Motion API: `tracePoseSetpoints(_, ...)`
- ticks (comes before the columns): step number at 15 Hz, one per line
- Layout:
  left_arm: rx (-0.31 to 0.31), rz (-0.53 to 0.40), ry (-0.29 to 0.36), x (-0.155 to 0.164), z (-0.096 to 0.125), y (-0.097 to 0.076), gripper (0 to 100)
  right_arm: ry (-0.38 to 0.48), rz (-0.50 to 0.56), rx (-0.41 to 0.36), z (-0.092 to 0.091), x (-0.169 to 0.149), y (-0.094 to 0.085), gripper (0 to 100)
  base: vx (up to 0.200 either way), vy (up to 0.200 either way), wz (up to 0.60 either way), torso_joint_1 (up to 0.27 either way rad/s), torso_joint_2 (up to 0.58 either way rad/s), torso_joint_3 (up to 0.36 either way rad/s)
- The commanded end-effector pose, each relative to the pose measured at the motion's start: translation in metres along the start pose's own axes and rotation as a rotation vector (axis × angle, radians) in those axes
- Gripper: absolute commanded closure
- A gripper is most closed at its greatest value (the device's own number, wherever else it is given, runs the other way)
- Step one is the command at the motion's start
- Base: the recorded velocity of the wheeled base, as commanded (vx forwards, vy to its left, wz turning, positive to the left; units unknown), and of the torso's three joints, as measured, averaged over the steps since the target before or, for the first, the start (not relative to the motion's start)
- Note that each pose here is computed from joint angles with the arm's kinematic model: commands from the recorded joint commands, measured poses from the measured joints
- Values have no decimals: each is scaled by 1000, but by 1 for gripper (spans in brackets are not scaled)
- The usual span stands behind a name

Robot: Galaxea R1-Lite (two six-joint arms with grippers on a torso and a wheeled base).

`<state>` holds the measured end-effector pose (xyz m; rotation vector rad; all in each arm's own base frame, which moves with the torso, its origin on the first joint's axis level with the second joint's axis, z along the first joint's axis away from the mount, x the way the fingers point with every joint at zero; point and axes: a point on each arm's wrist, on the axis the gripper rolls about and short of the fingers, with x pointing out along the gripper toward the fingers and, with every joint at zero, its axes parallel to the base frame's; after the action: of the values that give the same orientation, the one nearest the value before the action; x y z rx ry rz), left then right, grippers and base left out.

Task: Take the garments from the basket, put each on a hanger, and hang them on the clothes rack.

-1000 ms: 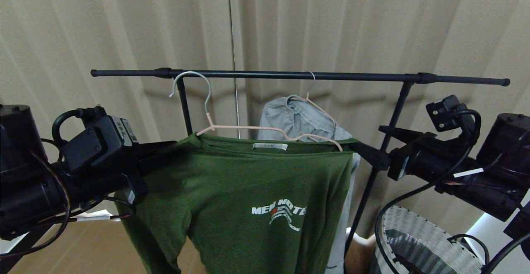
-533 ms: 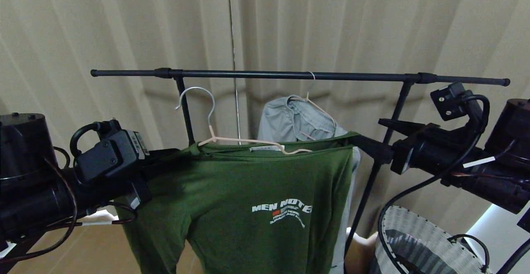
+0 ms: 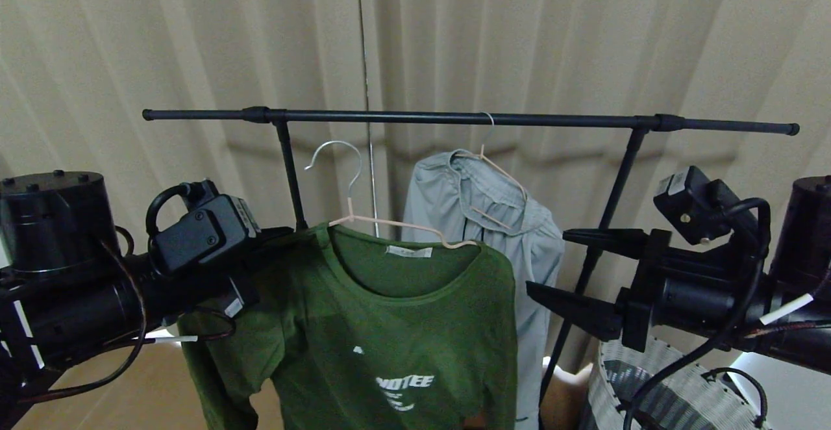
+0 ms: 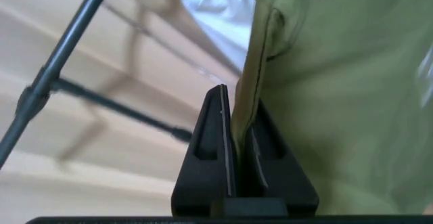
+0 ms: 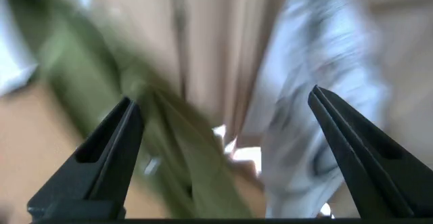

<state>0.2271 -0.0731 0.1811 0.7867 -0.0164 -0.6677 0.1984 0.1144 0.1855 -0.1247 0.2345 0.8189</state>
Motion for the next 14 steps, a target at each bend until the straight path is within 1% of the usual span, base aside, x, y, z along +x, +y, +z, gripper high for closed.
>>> tracePoseSetpoints(1,1,-19,-14,3,3,-4,100,-15,34,-59,6,-1,7,0,0,0,0,0,0,0)
tracePoseSetpoints(5,10,-51,-38,3,8,-11,100,-16,113,-101,17,19,22,0,0,0,0,0,0,0)
tracePoseSetpoints(6,11,-57,-46,3,10,-13,100,-23,125,-132,23,31,24,0,0,0,0,0,0,0)
tracePoseSetpoints(8,16,-69,-63,5,14,-15,100,-7,140,-170,23,45,26,0,0,0,0,0,0,0)
tracePoseSetpoints(10,20,-75,-78,5,18,-17,100,7,125,-189,21,55,28,0,0,0,0,0,0,0)
tracePoseSetpoints(14,6,-91,-106,4,26,-21,100,17,76,-189,24,74,23,0,0,0,0,0,0,0)
